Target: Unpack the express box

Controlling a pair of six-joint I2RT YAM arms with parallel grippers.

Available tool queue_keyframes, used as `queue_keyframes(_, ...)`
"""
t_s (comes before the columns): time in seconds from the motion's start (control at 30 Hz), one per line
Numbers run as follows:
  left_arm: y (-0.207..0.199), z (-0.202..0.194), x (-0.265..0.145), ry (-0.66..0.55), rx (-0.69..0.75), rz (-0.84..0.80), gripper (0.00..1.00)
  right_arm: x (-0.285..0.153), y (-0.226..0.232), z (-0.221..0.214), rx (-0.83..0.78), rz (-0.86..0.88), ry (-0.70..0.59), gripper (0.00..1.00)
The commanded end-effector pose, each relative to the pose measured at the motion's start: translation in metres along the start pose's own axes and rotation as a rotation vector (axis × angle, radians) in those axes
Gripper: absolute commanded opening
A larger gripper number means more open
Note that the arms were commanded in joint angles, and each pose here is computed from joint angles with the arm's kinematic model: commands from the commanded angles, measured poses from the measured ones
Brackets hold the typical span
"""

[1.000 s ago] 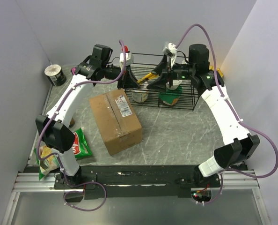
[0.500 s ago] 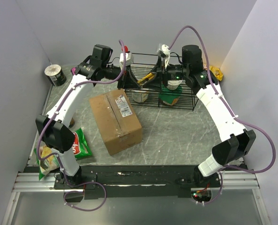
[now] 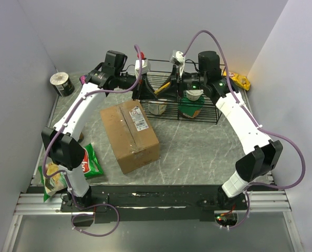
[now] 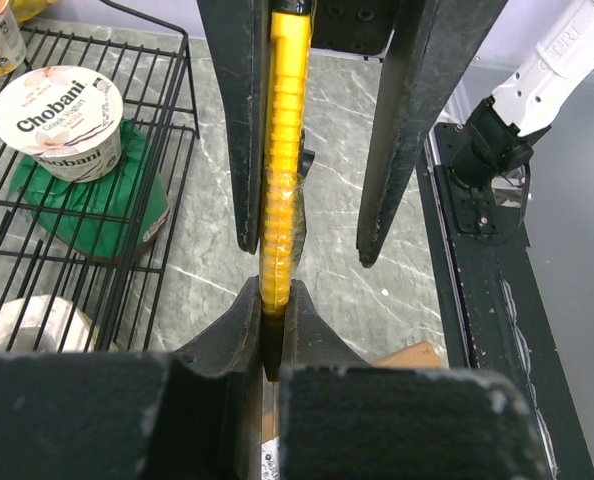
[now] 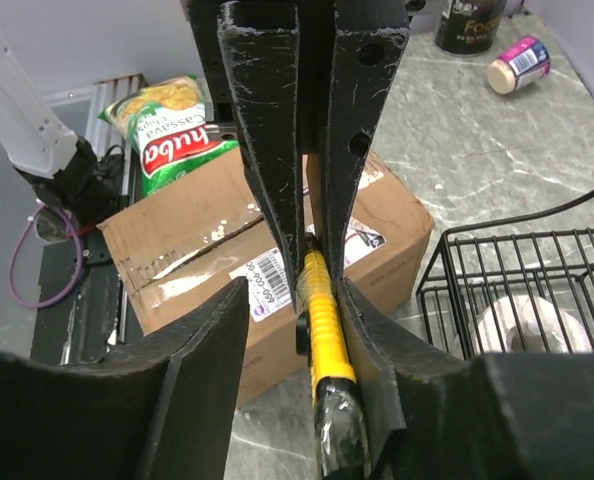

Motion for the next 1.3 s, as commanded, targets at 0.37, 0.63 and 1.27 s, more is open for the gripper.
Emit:
queue_keyframes(0.37, -0.002, 0.016, -0.003, -0.06, 0.103, -0.057, 0.01, 0.006, 0.001, 0.014, -0.023, 0.017, -0.044, 0.4)
queue_keyframes(0.63, 0.0, 0.011, -0.002, -0.075, 0.062, -0.082, 0.01, 0.007, 0.001, 0.012, -0.019, 0.035, -0.048, 0.38)
queue_keyframes(1.27, 0.016, -0.021, -0.099, -0.062, -0.122, 0.352, 0.46, -0.051, 0.013, 0.019, 0.031, -0.557, 0.039, 0.0)
Point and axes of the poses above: each gripper's point midway between its finger pads, its own x axis out along the fingers, its own y axis along the line the jaws close on, z = x × y, the point moved 10 cm from there along -x, back along the fingers, and after that the axes turned 3 degrees about -x, right-handed, at the moved point
